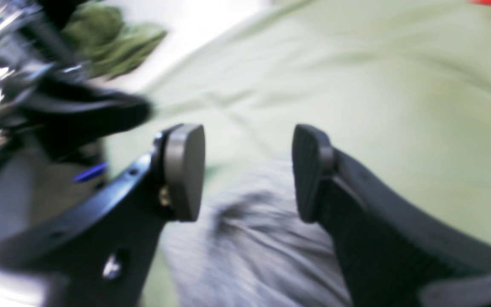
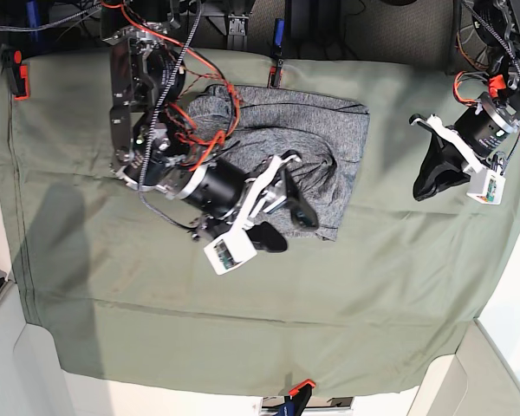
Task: Fold the T-shirt properly
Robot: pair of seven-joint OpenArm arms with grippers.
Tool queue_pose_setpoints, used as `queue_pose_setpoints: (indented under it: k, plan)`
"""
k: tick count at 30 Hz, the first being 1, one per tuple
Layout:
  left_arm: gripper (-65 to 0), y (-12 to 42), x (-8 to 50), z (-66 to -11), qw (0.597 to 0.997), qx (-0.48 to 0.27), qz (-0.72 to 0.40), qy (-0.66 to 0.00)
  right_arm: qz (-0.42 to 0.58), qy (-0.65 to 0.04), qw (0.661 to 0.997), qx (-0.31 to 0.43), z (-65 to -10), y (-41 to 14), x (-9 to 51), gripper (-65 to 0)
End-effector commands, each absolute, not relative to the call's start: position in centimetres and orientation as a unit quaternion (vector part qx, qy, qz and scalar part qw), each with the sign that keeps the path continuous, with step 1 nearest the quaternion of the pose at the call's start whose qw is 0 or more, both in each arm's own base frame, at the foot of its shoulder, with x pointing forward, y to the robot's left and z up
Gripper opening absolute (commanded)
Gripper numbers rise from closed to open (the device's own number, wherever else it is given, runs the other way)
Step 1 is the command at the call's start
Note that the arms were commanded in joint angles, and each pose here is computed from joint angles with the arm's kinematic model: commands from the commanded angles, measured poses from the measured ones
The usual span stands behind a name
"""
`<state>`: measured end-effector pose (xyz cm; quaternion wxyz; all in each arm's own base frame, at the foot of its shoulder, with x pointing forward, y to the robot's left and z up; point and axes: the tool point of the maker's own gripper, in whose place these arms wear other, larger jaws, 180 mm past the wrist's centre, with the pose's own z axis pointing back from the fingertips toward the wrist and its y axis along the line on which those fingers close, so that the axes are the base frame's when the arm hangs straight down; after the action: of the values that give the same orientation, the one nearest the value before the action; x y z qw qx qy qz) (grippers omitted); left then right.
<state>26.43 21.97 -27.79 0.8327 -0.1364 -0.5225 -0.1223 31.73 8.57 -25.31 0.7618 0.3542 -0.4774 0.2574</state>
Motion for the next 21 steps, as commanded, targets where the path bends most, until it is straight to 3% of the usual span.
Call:
queue_pose_setpoints:
  k: [1,9,15,18,21]
  plan:
    - [-65.0,22.0,26.5,-26.7,0.822,-0.138,-0.133,-0.536,0.259,-0.496,0.751,0.351,-24.0,7.7,32.3,-32.2]
    - [-65.0,21.8,25.6,-27.5,0.829,-0.148,-0.127,-0.525,0.269,-0.428,0.81,0.297,-30.4,0.7,29.8,-32.2]
    - [-65.0,21.5,25.6,-27.1,0.824,-0.159,-0.123,-0.53,0.257,-0.384,0.831,0.31,-34.3,0.4,27.6,-32.2]
    - [-65.0,21.5,25.6,-27.2,0.825,-0.159,-0.123,-0.528,0.255,-0.386,0.826,0.322,-34.5,1.2,27.5,-32.4]
    - [-65.0,21.5,25.5,-27.3,0.826,-0.159,-0.123,-0.527,0.256,-0.387,0.82,0.335,-34.6,2.2,27.3,-42.7]
